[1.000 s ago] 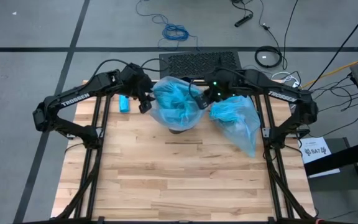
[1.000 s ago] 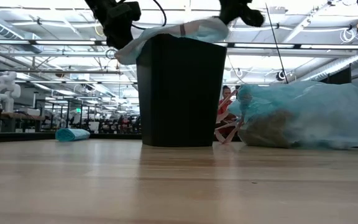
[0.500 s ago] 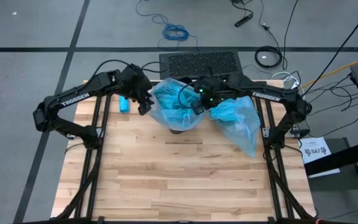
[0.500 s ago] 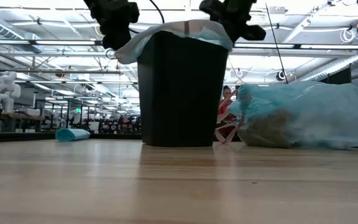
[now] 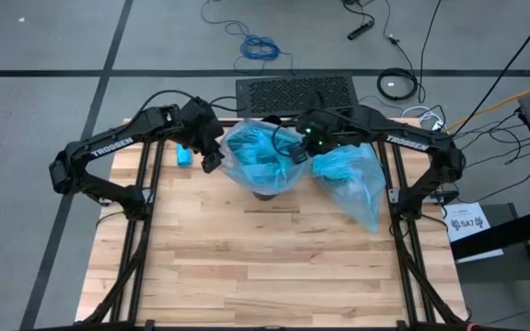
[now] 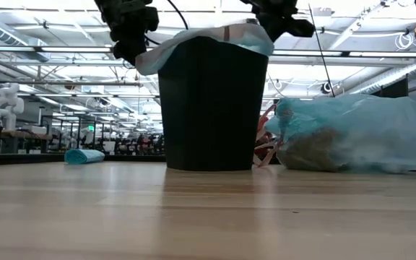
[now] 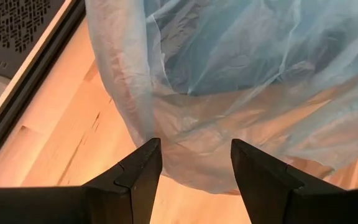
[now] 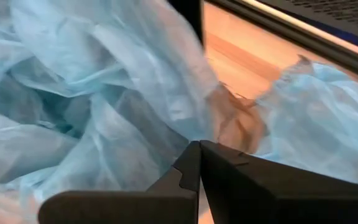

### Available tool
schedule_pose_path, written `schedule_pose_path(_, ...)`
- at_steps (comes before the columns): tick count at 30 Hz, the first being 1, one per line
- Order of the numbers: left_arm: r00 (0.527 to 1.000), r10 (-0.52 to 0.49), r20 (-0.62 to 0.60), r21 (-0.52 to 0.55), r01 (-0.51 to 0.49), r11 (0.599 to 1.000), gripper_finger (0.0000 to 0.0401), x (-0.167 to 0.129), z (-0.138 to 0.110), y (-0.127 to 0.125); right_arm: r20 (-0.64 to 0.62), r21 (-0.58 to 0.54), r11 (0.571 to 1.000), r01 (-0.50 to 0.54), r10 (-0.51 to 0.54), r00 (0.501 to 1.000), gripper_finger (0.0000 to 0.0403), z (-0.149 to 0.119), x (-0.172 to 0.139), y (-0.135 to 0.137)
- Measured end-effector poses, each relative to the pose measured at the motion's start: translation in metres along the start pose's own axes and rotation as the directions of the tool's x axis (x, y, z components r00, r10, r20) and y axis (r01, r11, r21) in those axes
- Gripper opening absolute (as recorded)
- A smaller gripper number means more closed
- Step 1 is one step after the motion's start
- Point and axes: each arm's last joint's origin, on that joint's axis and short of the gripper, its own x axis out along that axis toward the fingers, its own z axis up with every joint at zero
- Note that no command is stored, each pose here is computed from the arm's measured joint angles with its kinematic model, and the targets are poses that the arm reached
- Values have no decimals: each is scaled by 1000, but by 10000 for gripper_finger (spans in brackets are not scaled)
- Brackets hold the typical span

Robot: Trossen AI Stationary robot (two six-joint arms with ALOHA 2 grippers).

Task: Place trash/remove bag and relplace
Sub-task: Insert the blue trash bag into the trash bin

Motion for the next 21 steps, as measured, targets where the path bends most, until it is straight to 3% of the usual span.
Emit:
schedule_pose_path(7,1000,0,13,27,-1,1000,196,7,5,1,-67,14,996,92,-91,994,0,1,6,-12)
schedule_pose_path(15,998,-44,-35,14,44,999,196,24,8,2,-149,21,995,101,-96,984,0,2,30,-5)
schedule_pose_path(18,996,-67,-52,16,68,998,196,29,9,0,-135,17,993,120,-116,984,0,1,30,-5)
schedule_pose_path(21,997,-22,-71,22,24,999,196,36,10,2,-98,1,990,144,-143,985,0,6,31,-9)
